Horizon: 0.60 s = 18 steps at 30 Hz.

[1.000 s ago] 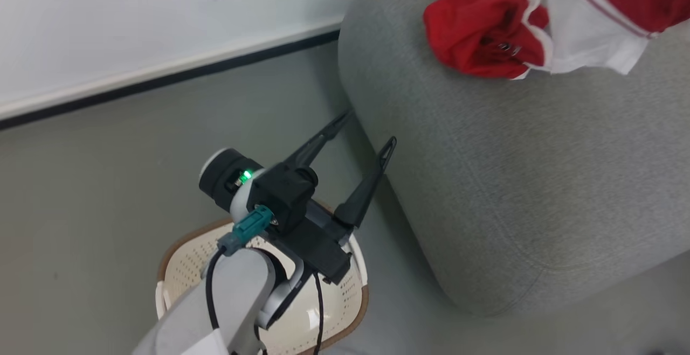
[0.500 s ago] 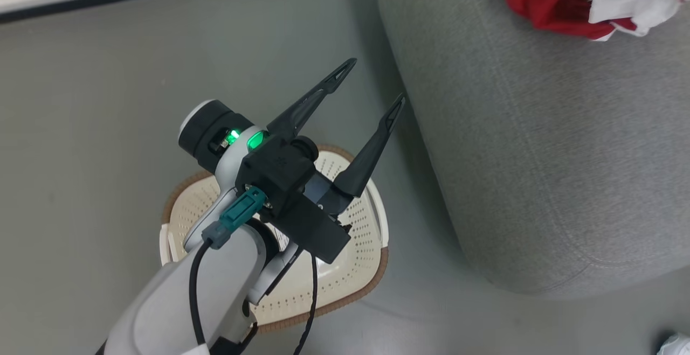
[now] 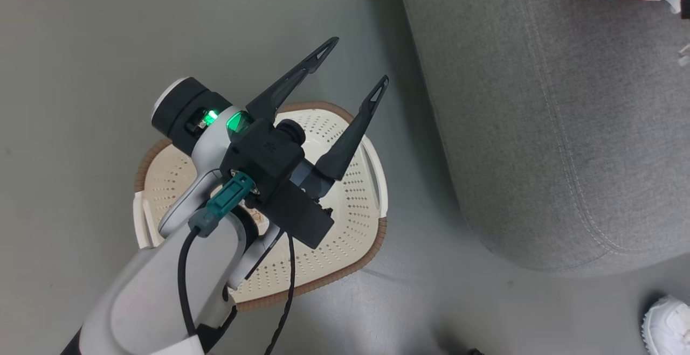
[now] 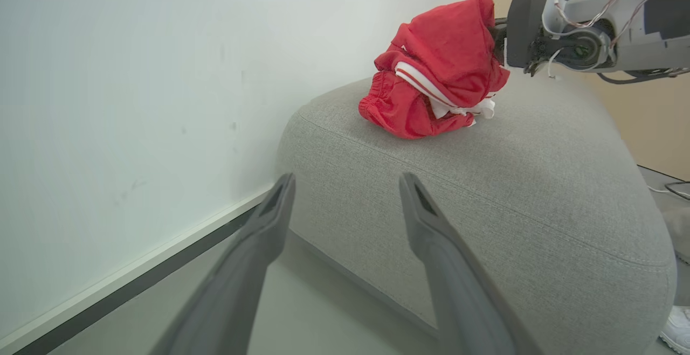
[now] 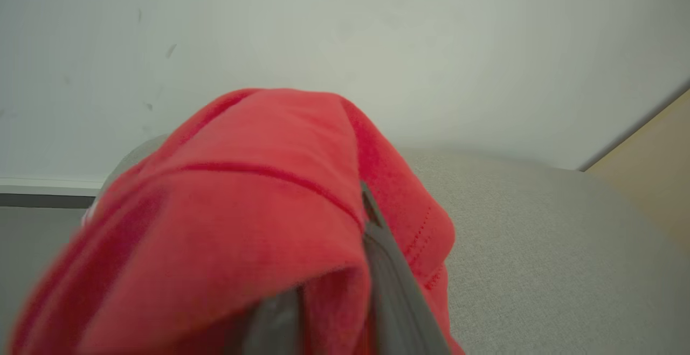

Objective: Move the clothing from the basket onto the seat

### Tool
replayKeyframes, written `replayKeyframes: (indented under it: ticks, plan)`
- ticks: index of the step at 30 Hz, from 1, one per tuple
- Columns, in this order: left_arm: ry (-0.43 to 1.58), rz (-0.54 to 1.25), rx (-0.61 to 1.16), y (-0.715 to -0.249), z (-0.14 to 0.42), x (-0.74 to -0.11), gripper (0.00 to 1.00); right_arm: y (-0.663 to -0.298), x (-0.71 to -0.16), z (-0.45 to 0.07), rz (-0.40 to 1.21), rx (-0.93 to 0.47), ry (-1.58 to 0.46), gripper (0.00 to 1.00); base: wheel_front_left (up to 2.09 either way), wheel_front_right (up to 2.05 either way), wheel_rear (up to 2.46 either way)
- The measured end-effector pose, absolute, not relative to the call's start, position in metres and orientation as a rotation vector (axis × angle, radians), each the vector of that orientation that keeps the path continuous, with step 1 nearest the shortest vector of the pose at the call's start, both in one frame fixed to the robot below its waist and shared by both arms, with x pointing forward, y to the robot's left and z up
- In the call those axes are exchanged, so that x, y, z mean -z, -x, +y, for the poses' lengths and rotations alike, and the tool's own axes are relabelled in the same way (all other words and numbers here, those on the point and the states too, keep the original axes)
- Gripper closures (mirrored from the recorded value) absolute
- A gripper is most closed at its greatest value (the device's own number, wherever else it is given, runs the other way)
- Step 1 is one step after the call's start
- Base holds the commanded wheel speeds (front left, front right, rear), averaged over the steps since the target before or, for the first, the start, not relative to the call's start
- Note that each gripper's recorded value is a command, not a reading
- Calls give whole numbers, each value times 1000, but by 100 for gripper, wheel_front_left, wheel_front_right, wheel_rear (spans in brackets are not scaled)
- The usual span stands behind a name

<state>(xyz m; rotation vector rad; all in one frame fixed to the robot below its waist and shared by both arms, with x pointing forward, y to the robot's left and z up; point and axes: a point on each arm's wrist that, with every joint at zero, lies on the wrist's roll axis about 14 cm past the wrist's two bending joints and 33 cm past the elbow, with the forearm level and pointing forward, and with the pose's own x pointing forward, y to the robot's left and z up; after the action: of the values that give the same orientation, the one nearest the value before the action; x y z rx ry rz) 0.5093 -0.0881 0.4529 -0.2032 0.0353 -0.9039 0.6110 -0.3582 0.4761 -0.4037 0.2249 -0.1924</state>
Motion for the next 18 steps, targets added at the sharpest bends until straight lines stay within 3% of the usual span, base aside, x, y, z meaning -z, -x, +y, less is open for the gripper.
replayKeyframes:
  ticks: [1,18]
  plan:
    - [206,39,911,-509,-90,-451,0,-609,-474,-358,227,189,405,0,0,0,0]
    - [193,42,931,-500,-100,-455,0,-542,-458,-366,289,195,373,0,0,0,0]
